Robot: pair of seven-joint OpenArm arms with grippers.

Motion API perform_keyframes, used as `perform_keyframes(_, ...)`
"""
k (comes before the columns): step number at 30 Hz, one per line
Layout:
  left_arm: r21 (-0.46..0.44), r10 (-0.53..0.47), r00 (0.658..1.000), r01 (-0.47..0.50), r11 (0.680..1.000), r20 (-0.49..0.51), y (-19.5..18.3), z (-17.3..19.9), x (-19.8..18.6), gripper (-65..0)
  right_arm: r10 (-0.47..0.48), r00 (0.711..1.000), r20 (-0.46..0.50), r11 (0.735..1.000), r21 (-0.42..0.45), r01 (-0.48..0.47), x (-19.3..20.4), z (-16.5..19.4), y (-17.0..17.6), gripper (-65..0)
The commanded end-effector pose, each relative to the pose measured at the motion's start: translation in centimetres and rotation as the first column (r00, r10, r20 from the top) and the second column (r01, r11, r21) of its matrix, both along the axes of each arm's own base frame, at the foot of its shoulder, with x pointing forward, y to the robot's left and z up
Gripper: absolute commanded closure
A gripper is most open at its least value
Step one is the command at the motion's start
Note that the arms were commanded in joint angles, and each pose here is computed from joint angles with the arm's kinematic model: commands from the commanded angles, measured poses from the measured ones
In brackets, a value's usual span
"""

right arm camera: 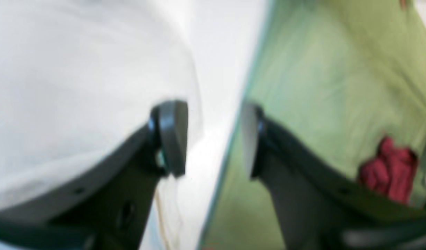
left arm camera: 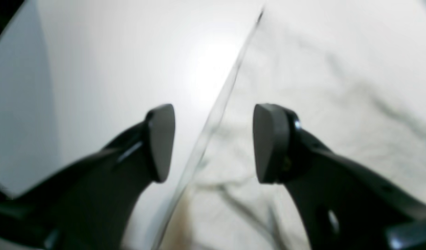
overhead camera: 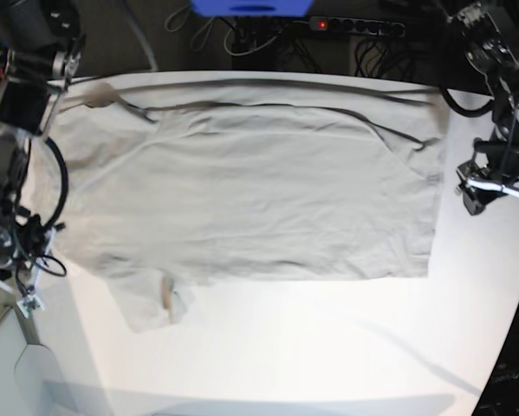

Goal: Layout the t-shirt on the table in an organized manner, then fold the t-shirt properly
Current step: 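Move both grippers along the shirt sides toward the hem, then grasp the hem corners with both grippers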

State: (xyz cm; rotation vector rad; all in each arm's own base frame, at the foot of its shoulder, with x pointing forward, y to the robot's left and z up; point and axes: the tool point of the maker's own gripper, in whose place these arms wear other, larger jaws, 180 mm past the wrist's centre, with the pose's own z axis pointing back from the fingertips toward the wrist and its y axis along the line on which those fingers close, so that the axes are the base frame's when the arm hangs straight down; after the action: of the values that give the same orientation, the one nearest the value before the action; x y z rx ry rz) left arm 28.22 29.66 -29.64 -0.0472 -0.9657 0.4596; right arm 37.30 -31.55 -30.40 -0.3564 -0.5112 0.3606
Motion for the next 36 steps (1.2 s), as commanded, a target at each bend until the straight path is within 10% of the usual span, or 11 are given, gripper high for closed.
perform_keyframes(1,0.006,-0.004,0.999,0.004,1.000,0.039,0.2,0.9,1.6,-35.2,-0.011,1.000,0.027,1.000,0.000,0.011,1.7,1.4,-0.8,-26.0)
perform_keyframes(12,-0.058,-0.007,0.990,0.015,0.998,0.140,-0.6,0.2,8.2,-35.2,0.086,0.988,0.126,0.939,0.321,-0.122,9.9,-3.0,4.8,-32.3)
perform_keyframes(36,-0.097,0.083,0.984,-0.068,0.993,0.160,1.0,-4.3,11.7,-40.0,0.030,0.973,0.231,0.865,0.481,-0.141,9.8,-7.3,5.4,-35.8)
